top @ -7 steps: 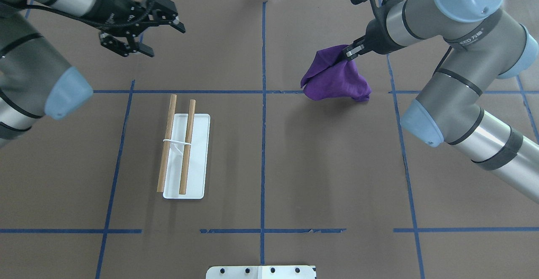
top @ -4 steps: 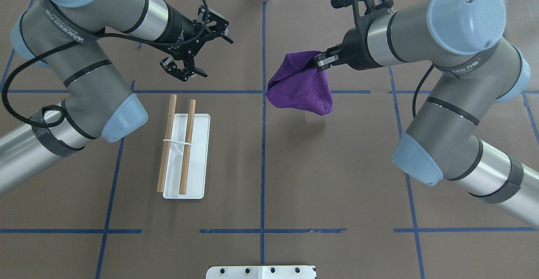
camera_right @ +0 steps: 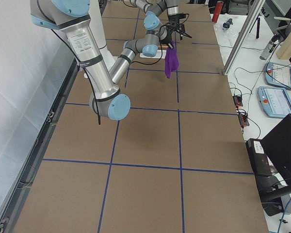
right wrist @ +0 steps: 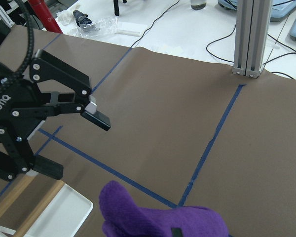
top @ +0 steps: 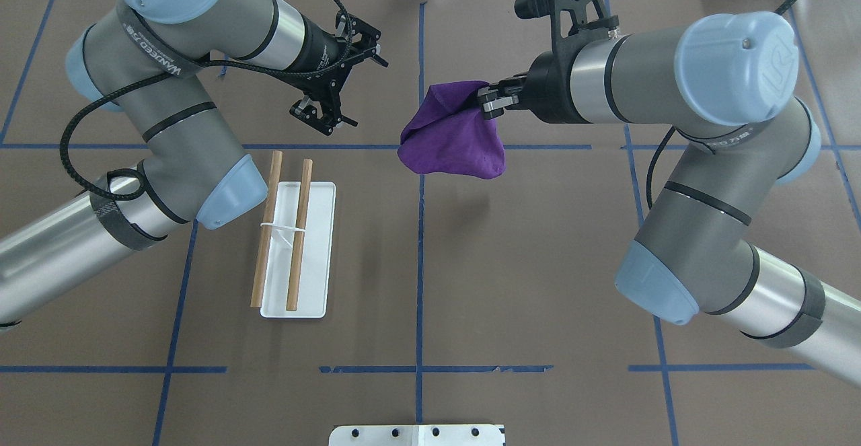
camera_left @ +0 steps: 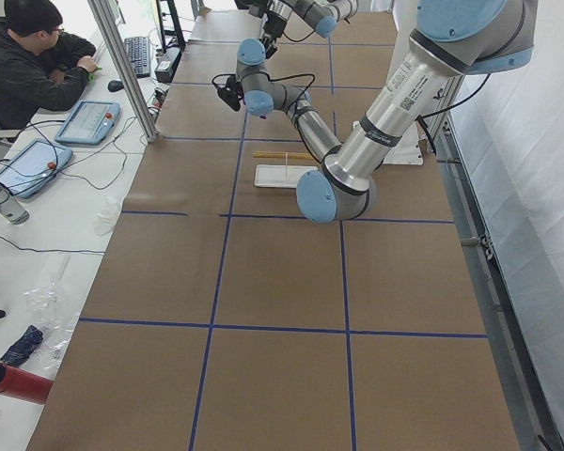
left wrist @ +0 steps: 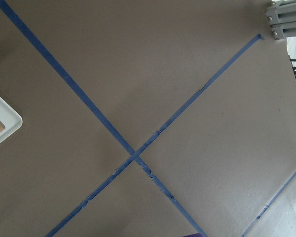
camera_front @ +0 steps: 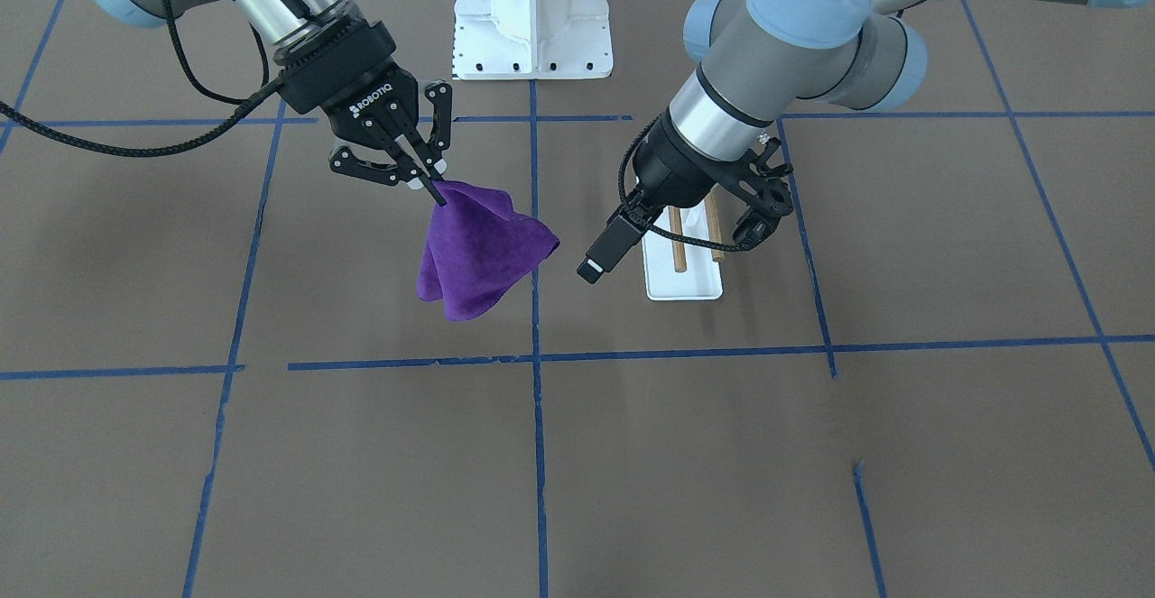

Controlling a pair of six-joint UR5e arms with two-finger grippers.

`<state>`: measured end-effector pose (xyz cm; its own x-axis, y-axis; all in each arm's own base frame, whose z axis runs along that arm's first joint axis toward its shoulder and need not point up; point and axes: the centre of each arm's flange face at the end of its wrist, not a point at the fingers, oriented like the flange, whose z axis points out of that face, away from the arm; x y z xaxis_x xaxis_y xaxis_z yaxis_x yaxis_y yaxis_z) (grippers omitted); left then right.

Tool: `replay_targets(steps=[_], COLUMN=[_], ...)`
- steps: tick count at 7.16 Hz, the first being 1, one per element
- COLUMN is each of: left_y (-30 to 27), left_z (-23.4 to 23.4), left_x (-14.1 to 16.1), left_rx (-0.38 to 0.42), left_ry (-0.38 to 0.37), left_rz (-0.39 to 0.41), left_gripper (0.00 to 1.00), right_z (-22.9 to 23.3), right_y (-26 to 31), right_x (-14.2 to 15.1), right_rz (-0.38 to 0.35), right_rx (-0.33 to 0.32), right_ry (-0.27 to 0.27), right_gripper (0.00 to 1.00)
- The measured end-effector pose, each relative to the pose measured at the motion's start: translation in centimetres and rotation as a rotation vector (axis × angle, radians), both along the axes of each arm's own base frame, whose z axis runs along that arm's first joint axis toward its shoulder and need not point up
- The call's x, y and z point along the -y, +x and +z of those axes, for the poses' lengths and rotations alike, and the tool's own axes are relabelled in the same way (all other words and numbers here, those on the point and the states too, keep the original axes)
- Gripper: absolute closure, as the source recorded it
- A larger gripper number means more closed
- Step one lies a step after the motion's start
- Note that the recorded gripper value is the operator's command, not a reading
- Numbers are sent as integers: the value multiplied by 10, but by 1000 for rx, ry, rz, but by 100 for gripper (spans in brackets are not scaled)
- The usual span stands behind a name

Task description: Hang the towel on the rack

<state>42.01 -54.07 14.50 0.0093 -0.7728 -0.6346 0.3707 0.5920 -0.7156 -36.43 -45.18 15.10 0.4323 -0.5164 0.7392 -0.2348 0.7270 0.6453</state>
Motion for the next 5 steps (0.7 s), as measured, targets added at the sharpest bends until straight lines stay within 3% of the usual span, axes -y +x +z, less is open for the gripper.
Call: replay_targets(steps=[2, 5], left_y=[10, 27], left_z=[-6, -14], left_x=[-3, -18], left_rx=[-19, -45], left_ry=[-62, -93], left_rz=[-8, 11], left_gripper=[0, 0], right_z=[-4, -10], right_y=[0, 0], right_x=[-1, 0], right_rz=[10, 24], right_rx=[14, 21], right_ry=[9, 17], right_gripper=[100, 100])
